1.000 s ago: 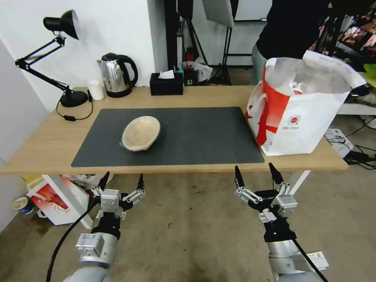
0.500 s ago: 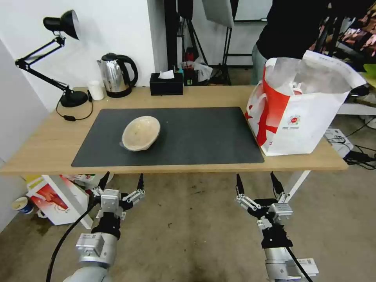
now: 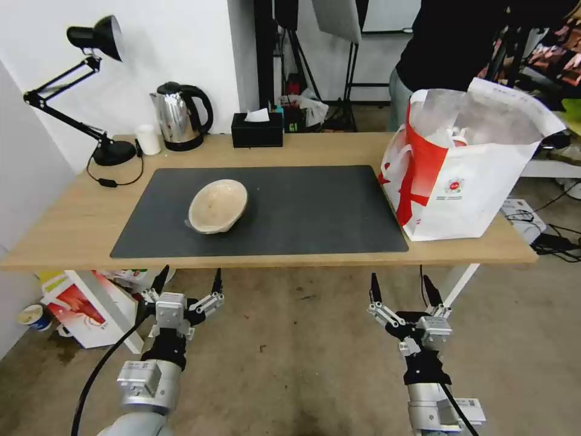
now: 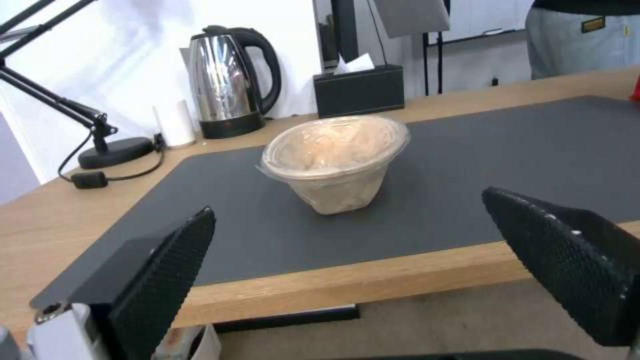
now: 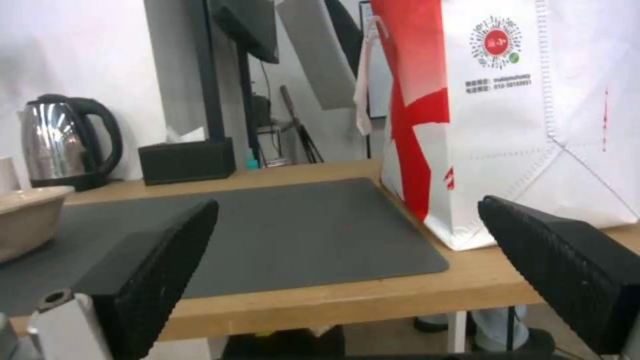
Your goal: Pick up the trash from the table and place it into the takeout bag.
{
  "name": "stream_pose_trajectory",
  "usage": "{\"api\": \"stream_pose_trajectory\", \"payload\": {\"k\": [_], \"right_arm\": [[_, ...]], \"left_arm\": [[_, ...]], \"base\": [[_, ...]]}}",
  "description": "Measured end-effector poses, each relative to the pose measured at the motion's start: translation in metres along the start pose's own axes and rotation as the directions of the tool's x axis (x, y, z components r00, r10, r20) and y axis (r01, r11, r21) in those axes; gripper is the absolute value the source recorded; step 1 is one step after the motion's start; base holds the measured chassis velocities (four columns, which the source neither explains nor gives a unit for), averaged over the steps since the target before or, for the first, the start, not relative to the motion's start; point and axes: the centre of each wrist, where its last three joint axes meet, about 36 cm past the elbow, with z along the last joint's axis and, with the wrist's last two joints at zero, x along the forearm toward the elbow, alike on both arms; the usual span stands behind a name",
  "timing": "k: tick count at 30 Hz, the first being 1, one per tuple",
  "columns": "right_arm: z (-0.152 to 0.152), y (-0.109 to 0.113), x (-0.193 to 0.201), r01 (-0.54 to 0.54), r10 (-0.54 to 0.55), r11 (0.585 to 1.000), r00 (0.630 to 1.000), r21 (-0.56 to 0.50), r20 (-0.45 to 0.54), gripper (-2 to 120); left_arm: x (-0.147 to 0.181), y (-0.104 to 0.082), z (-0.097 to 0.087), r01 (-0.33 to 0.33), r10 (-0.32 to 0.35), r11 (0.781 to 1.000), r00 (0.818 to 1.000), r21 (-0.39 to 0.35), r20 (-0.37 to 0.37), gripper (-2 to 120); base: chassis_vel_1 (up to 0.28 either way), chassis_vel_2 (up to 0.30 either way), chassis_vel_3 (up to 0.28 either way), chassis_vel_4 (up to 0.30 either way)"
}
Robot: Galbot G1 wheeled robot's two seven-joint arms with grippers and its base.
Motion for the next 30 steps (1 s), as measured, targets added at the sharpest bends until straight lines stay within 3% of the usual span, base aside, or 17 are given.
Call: {"api": "stream_pose_trajectory", "payload": {"k": [30], "right_arm": [[0.015,-0.002,-0.007,0.021,-0.021,1.000,1.000,0.014,-0.008,100]], "left_arm": [[0.000,0.000,0.000,0.000,0.000,1.000,1.000,0.000,0.000,100]], "base": [[0.000,0.000,0.000,0.000]]}}
